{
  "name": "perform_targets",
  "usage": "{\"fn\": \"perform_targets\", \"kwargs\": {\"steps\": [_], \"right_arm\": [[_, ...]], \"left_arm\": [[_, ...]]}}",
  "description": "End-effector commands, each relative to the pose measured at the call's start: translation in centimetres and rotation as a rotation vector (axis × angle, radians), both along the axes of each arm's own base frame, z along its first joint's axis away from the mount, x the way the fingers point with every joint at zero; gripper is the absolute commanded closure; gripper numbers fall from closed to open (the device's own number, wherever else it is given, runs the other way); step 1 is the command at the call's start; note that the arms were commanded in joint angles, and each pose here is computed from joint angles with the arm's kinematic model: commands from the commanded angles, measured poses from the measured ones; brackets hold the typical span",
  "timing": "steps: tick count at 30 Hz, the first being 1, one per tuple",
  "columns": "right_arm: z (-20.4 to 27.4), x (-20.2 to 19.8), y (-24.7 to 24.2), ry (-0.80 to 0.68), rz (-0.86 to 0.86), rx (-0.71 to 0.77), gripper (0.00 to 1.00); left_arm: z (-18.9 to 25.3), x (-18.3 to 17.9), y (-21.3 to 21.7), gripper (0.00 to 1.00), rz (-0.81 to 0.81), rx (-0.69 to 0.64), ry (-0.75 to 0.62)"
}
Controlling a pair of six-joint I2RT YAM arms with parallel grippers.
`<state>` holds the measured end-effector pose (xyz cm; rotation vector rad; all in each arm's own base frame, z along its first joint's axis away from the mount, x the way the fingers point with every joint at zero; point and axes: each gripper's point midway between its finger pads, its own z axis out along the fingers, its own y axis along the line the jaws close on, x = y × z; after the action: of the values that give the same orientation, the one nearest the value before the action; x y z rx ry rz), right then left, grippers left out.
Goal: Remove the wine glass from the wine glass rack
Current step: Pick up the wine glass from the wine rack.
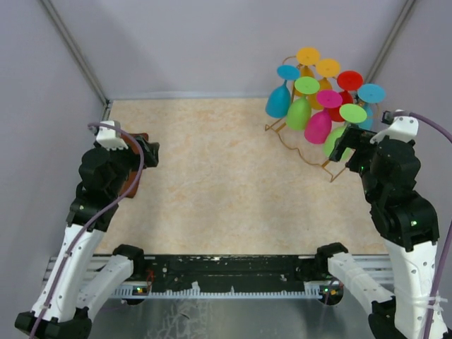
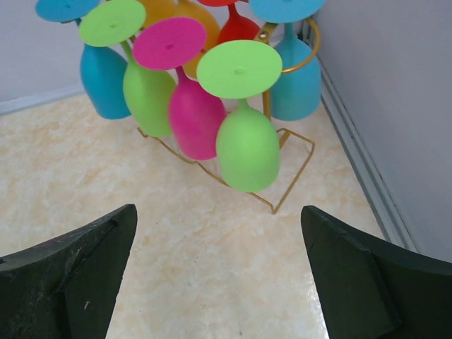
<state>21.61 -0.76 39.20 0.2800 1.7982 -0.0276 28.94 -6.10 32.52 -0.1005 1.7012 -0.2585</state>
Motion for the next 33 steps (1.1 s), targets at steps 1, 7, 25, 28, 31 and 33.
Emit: {"fn": "perform_targets", "kwargs": {"steps": [1,7,25,28,31,33], "right_arm": [[-0.9,-0.4,-1.6,0.024,-0.118,0.038,0.01],[-0.7,-0.5,-2.8,0.005,-0.211,0.074,0.01],[1.7,4.4,-4.3,-0.02,-0.233,0.187,0.01],[2.5,4.3,-6.4,-0.025,-0.284,0.171,0.01],[2.4,3.9,-9.1,-0.03,-0.322,0.222,0.01],[2.0,4.1,-9.3,-0.028,-0.327,0.255,0.01]], "left_arm": [[-1.8,-1.0,-1.9,0.01,-0.104,-0.077,0.02],[-5.5,-1.9,-2.6,0.01,-0.142,-0.1,0.078],[-9.2,-3.3,-3.8,0.01,-0.239,-0.09,0.072],[-9.4,-3.6,-3.6,0.01,-0.235,-0.089,0.068],[-9.0,-3.7,-3.5,0.01,-0.233,-0.09,0.043],[-8.9,-3.6,-3.4,0.01,-0.23,-0.087,0.034]]}}
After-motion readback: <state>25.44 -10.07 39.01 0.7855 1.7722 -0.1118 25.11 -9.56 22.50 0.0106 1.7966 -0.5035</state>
